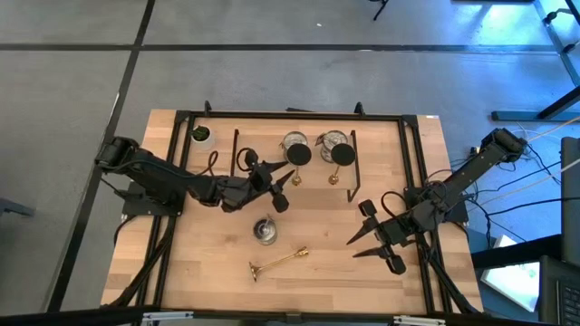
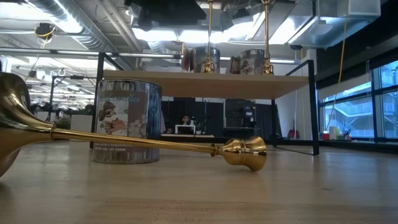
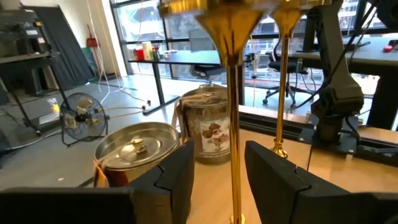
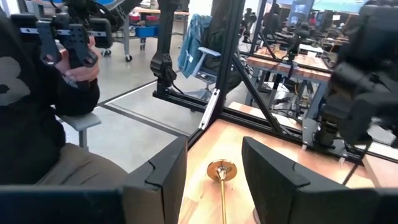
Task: Pick & Place candle stick holders
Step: Put the silver scented candle on the shelf
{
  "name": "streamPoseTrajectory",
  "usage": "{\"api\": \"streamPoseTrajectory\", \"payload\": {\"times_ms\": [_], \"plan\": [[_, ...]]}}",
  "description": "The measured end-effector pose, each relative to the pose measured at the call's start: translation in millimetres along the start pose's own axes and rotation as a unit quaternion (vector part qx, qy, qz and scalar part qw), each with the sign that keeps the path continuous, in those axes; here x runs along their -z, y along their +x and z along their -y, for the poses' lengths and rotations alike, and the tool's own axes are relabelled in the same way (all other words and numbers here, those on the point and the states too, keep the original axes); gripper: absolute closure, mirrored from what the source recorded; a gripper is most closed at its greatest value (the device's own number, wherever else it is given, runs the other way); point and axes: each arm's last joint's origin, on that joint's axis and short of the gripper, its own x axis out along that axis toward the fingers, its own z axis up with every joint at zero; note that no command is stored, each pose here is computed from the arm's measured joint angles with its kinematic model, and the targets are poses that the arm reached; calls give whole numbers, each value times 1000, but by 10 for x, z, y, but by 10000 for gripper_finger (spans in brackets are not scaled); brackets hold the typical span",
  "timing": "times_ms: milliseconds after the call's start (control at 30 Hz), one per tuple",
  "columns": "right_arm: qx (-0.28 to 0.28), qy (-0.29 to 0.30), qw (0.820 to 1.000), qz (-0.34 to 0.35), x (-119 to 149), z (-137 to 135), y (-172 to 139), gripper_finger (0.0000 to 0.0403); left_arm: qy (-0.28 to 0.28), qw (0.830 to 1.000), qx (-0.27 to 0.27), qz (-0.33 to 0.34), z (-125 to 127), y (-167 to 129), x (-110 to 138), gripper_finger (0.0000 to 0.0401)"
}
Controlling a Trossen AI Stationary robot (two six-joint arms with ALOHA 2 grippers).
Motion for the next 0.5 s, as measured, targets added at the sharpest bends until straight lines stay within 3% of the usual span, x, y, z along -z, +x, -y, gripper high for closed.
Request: {"api": "streamPoseTrajectory", "payload": {"times_ms": [133,367,500], "plan": [[-1,0,1000,-3,6,-1,0,247,4,1000,-1,-2,12,-77,-33,264],[-70,5,997,11,-32,15,-39,247,6,1000,5,-2,68,-162,-41,267],[-83,11,996,-5,-8,53,-51,247,7,1000,14,-2,109,-212,-39,267]]}}
